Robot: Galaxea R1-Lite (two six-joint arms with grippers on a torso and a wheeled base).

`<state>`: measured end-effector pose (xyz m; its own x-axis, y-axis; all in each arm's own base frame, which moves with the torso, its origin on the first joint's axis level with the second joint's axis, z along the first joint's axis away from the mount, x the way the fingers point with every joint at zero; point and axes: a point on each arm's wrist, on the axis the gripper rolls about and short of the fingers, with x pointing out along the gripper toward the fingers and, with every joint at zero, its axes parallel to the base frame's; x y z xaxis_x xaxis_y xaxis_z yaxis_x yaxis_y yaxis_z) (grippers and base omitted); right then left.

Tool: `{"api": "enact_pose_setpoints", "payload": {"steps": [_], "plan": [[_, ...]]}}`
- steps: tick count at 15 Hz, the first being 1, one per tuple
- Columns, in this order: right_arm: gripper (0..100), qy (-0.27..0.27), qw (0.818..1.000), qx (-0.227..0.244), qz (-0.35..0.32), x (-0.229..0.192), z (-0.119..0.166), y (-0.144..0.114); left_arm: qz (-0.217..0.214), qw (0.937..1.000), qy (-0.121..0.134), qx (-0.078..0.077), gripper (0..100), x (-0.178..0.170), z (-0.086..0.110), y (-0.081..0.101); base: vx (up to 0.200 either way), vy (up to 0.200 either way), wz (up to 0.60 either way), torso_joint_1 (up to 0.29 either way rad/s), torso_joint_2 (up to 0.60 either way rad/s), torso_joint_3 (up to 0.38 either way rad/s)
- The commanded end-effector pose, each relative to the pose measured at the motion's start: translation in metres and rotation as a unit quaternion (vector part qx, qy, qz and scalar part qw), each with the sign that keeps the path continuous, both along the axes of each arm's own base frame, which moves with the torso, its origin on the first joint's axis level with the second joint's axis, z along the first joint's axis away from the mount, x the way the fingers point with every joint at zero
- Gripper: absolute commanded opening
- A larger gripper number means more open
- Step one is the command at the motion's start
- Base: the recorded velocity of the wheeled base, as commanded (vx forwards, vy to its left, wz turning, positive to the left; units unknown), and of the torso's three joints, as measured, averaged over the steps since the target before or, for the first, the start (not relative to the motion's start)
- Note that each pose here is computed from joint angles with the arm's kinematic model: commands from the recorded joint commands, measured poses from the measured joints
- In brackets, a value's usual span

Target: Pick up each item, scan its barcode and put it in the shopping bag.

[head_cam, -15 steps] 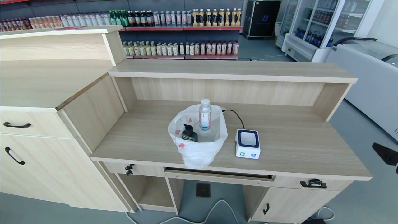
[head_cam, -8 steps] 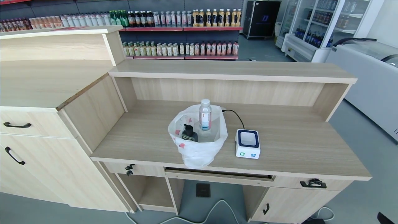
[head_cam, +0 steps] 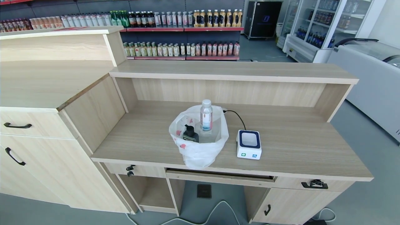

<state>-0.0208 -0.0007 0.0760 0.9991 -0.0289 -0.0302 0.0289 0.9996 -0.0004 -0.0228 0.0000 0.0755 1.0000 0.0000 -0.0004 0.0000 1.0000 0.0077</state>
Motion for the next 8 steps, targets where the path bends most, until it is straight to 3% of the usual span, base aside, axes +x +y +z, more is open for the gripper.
{"api": "enact_pose_setpoints", "payload": {"steps": [1, 8], "plan": [[100, -0.012, 1.000, 0.000, 0.001, -0.0018, -0.0005, -0.0001, 0.000, 1.0000, 0.000, 0.000, 100, 0.0000, 0.0000, 0.0000, 0.000, 0.000, 0.00, 0.000, 0.00, 0.000], [100, -0.012, 1.000, -0.007, 0.002, -0.0018, -0.0005, -0.0001, 0.000, 1.0000, 0.000, 0.000, 100, 0.0000, 0.0000, 0.0000, 0.000, 0.000, 0.00, 0.000, 0.00, 0.000]]}}
